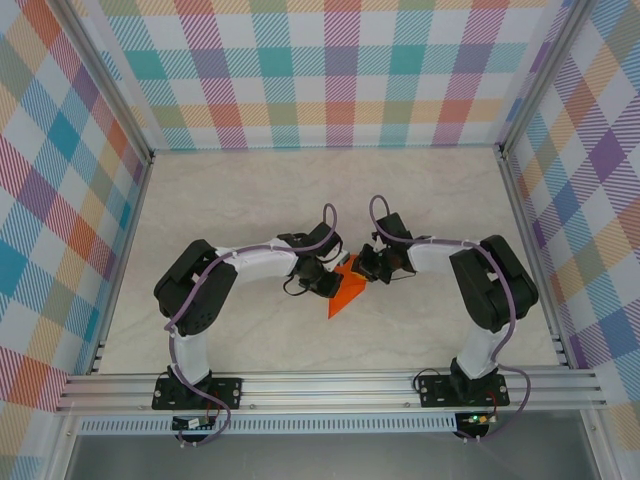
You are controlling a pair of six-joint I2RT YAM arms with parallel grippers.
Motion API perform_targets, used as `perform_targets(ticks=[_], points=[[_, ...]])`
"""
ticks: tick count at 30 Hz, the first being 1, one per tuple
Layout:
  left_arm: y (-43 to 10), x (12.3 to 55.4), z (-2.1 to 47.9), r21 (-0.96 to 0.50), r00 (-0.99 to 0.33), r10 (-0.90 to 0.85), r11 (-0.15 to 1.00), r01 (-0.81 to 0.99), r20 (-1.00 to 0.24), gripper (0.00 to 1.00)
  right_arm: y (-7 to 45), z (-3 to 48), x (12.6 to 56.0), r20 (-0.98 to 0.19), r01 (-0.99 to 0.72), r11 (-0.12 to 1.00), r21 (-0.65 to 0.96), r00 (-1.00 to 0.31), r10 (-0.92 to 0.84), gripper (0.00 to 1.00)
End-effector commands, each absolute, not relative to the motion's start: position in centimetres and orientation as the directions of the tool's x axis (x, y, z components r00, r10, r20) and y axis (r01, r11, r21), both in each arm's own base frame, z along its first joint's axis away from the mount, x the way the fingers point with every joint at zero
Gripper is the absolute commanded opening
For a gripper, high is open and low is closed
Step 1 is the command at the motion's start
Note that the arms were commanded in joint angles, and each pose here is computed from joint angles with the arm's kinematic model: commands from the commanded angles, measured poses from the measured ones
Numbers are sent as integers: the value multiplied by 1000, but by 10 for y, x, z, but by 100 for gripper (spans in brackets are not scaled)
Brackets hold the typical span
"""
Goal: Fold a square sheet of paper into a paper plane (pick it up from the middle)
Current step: Third fold the triangle at the center of the table.
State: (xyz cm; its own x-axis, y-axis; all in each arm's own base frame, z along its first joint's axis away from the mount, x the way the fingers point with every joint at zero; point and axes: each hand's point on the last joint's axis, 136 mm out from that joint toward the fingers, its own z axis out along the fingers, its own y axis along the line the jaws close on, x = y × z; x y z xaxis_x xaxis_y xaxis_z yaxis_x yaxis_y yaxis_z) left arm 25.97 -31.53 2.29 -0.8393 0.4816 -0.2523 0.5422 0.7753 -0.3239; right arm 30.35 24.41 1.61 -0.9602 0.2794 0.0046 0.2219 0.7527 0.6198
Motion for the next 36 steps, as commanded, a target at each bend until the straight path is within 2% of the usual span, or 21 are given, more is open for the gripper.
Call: perform_targets(ticks=[1, 18, 23, 27, 30, 33, 36], points=[[-315, 264, 26, -312, -830, 498, 770, 556, -251, 0, 237, 1, 290, 45, 210, 800, 562, -973, 224, 10], [-304, 258, 6, -283, -843, 497, 795, 537, -204, 0, 240, 0, 289, 63, 192, 807, 559, -980, 190, 10], [-304, 257, 4, -294, -848, 490, 796, 530, -201, 0, 247, 24, 292, 36, 166, 776, 608, -983, 182, 11], [-303, 254, 2, -299, -851, 487, 797, 526, -197, 0, 240, 59, 294, -39, 146, 756, 638, -975, 221, 12], [-302, 253, 2, -301, -852, 484, 797, 524, -199, 0, 234, 70, 282, -47, 164, 723, 672, -964, 262, 12], [-302, 253, 3, -305, -853, 483, 797, 522, -199, 0, 233, 68, 260, -3, 205, 663, 720, -954, 298, 11], [-303, 252, 2, -308, -853, 484, 795, 523, -197, 0, 236, 59, 232, 24, 223, 648, 728, -953, 301, 10]])
